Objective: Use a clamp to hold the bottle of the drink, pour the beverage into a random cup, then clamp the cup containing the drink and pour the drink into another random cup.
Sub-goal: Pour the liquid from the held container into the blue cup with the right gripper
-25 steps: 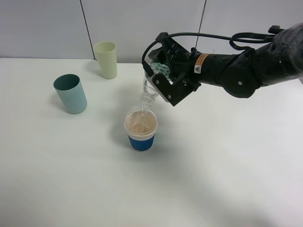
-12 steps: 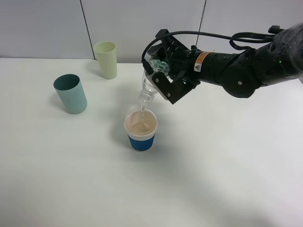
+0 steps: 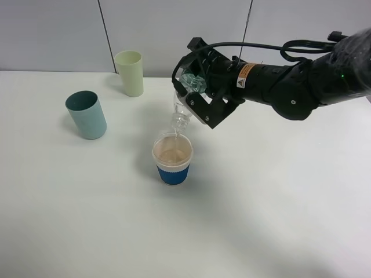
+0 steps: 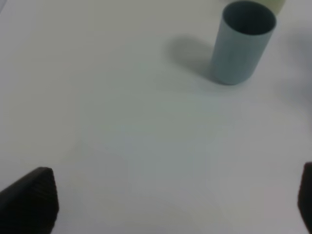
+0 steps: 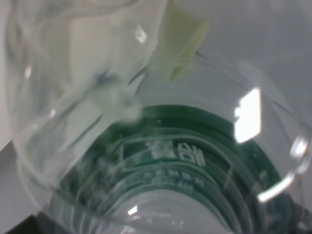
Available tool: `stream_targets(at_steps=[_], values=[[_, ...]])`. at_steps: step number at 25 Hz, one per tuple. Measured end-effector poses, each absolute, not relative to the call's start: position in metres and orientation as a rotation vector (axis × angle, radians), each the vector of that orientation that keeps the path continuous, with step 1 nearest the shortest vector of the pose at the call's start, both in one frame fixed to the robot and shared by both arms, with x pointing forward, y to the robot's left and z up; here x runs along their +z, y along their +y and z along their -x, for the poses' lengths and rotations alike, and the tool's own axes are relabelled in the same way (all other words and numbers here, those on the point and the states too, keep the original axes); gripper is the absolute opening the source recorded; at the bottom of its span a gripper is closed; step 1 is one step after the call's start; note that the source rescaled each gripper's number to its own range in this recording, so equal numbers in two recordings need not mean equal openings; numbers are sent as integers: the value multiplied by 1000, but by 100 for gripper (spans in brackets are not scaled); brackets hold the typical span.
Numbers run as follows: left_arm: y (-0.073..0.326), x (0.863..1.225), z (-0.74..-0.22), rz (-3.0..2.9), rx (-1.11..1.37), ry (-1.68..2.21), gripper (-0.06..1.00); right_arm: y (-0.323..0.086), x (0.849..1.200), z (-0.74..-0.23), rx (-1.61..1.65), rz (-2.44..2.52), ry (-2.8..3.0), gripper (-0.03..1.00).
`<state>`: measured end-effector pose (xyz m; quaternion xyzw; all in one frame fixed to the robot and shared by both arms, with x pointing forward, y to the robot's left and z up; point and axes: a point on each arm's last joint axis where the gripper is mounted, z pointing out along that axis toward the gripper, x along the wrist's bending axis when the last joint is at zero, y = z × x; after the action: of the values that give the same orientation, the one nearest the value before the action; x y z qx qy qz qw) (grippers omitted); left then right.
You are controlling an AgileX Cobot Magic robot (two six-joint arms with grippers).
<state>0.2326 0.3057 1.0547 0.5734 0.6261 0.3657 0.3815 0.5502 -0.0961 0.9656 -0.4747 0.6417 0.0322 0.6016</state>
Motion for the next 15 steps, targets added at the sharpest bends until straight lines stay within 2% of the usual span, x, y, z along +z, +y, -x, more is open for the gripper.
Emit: stream_targets(at_steps=[15], values=[[306,1055,-233,-1463,933,1598,100,-87,969,-545,31,1171,1388,0]])
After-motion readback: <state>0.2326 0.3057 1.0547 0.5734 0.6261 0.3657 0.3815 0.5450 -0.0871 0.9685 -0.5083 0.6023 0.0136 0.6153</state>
